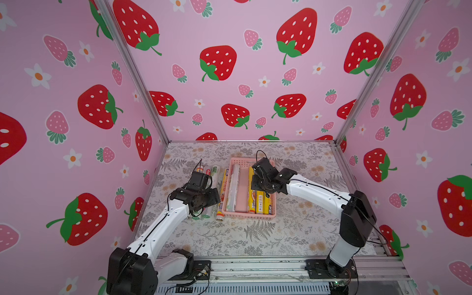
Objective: Put the plastic wrap into the basket
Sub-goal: Adjust the basket at the center of the board.
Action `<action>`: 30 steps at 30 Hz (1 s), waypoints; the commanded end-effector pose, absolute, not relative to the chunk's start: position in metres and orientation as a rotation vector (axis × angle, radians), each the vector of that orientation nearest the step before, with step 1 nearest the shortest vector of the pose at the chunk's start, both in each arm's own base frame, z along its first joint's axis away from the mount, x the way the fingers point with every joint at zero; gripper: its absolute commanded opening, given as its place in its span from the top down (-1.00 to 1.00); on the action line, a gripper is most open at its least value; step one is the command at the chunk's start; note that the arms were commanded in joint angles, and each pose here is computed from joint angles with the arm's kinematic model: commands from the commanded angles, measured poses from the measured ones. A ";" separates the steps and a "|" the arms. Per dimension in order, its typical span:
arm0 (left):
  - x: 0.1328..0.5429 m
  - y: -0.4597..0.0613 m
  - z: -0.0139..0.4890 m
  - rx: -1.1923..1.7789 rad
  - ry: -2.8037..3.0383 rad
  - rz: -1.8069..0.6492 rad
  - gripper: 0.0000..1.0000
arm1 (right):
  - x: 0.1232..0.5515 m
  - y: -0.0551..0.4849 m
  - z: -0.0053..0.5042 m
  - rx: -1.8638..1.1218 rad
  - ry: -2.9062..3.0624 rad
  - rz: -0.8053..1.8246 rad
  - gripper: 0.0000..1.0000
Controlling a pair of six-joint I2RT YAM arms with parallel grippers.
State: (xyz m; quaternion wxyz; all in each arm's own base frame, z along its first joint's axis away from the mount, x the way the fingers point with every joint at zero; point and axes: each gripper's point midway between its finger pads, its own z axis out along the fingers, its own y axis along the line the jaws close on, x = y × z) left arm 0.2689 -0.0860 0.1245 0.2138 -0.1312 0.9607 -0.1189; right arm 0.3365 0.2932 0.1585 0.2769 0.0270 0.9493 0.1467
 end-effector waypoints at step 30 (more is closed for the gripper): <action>0.314 -0.212 0.106 -0.142 2.686 -0.477 -0.54 | 0.302 0.159 0.128 0.234 2.572 0.282 0.06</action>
